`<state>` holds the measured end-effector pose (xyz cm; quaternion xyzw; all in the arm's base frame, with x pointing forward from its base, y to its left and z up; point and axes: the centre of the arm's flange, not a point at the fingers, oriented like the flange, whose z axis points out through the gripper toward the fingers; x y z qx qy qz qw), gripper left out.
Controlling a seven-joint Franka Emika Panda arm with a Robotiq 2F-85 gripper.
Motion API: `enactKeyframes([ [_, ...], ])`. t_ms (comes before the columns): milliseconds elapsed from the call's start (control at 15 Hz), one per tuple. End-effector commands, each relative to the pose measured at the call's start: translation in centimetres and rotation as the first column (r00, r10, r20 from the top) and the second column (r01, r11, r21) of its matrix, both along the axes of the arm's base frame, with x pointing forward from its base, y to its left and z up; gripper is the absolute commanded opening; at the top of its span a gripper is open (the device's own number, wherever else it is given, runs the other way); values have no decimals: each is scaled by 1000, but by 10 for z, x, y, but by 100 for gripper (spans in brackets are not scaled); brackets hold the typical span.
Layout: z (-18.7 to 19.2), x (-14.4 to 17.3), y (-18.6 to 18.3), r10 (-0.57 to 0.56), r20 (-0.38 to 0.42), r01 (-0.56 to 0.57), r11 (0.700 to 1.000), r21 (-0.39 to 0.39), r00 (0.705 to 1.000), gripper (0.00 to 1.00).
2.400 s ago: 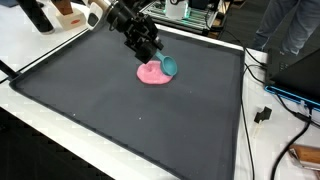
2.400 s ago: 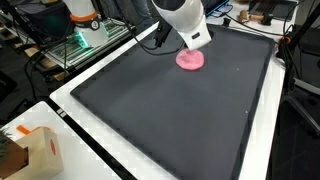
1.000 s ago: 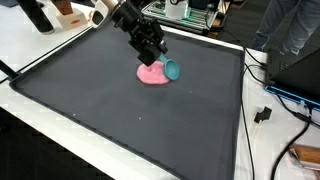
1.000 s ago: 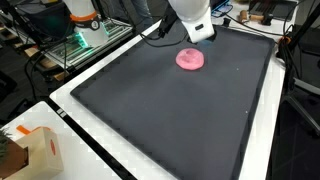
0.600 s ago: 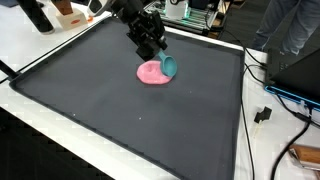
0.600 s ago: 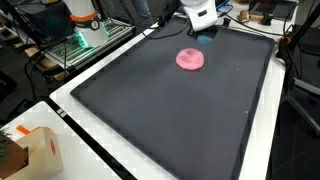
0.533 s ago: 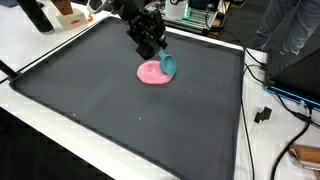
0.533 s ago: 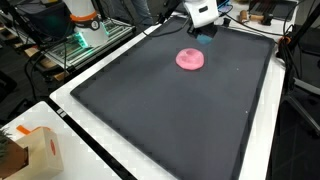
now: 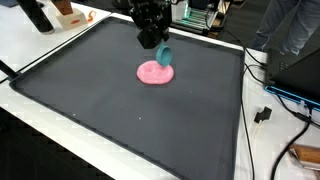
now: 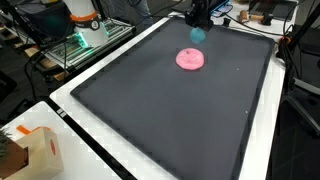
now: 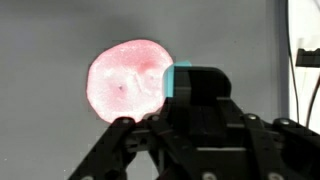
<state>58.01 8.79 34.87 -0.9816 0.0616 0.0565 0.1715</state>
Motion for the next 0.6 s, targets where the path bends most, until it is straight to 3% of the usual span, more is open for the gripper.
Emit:
enactKeyframes([
  [0,22,-13,21,-34,-4,32,987,-160,999,25],
  [200,34,-16,37,-62,13,64,962,-265,998,25],
  [533,50,-23,56,-88,27,92,929,-357,996,25],
])
